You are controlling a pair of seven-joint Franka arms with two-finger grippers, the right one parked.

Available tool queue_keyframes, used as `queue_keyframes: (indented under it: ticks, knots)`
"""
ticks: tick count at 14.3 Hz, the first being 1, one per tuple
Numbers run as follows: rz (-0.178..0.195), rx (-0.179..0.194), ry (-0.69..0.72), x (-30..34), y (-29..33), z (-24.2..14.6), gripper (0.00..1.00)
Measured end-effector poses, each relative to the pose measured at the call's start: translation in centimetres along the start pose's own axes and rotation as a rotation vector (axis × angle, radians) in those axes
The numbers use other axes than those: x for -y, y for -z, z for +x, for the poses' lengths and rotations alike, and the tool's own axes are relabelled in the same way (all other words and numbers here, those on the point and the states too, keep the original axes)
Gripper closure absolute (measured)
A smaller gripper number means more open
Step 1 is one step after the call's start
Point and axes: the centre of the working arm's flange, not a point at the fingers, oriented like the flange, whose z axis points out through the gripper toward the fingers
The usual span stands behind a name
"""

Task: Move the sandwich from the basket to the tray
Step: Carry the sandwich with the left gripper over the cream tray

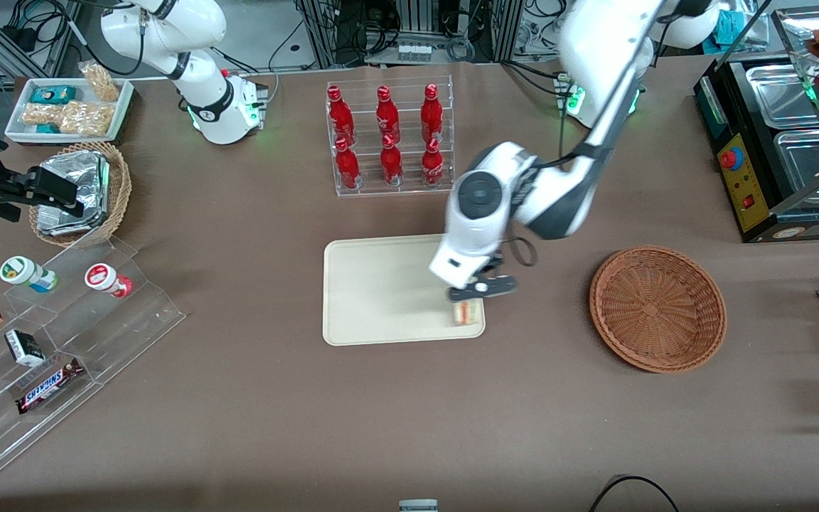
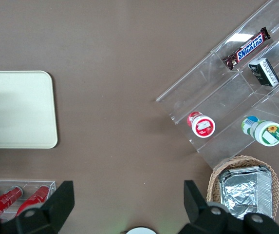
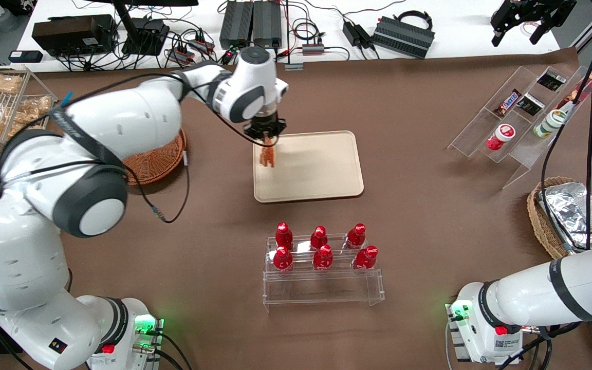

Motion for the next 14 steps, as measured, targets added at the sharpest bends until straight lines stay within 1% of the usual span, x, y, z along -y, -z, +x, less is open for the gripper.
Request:
queue_keyframes:
  ticks: [4, 6, 7, 12, 13, 14]
  knots:
    - [-0.015, -0.004, 0.027, -5.9, -2.6, -3.3, 0.86]
    - [-0.041, -0.017, 0.026, -7.8, -3.3, -4.3, 0.86]
    - [-0.052, -0.022, 0.023, -8.4, -3.6, -4.8, 0.86]
    - [-0.076, -0.032, 0.024, -9.7, -5.4, -5.9, 0.86]
    - [-0.074, -0.031, 0.022, -9.7, -5.7, -6.1, 0.81]
    - [-0.074, -0.031, 0.021, -9.8, -5.9, -6.1, 0.70]
